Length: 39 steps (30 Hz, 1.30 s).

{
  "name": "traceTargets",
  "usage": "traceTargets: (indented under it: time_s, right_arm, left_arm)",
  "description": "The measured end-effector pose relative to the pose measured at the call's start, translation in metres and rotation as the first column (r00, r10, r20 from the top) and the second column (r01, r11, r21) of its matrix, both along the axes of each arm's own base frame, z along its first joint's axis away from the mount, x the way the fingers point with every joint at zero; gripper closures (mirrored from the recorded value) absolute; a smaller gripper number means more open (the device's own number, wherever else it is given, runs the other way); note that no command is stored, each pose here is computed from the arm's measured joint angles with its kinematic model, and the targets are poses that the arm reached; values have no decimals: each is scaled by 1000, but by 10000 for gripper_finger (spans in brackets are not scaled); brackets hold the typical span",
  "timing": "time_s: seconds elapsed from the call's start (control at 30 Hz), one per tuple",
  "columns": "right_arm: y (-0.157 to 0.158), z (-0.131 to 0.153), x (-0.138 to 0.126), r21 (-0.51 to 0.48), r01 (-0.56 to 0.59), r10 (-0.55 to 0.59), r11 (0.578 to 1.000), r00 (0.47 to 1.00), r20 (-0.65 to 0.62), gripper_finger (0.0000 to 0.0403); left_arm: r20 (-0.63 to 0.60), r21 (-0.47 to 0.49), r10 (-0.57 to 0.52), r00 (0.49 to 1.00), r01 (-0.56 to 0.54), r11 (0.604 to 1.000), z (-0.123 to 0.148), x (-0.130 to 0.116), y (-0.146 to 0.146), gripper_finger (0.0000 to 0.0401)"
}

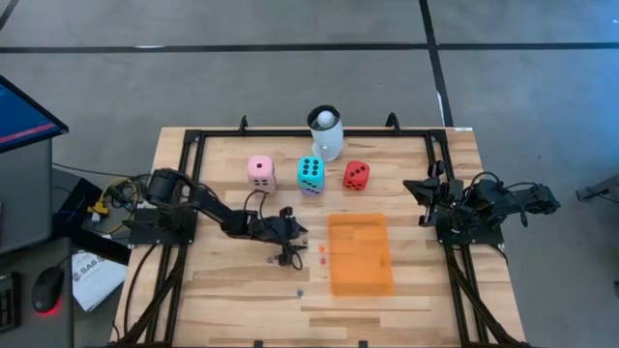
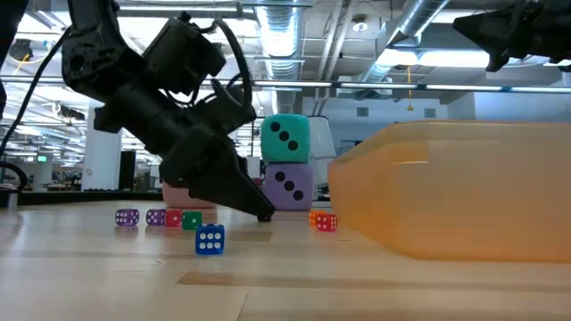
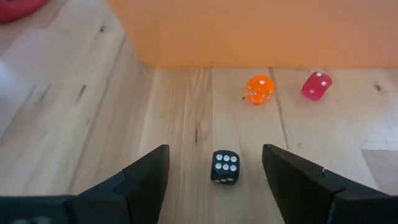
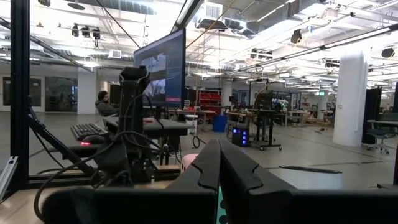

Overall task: Pick & Place Dice
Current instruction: Put the small black dice into the orange bin

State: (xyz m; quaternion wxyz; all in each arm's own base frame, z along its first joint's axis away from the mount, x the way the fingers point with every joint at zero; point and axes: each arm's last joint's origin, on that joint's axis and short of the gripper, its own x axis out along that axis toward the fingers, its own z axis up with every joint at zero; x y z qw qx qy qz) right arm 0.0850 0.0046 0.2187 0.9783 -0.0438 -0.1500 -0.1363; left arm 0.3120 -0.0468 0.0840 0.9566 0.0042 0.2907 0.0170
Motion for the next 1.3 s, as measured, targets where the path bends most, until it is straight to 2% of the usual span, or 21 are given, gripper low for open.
traceTargets:
  time_s: [0.33,1.1,1.3]
  right_arm:
    - [0,0,0,0,0,0,1000,1000,-1,403]
    - [0,0,0,0,0,0,1000,1000,-2,403]
    - [0,0,0,0,0,0,1000,1000,-2,403]
  left_arm:
    - [-42,-30,22,999,-24,999,-1,2,0,196]
    - [-54,-33,12,998,-14,999,-2,1,-1,335]
    - [-53,-33,12,999,-14,999,-2,1,0,348]
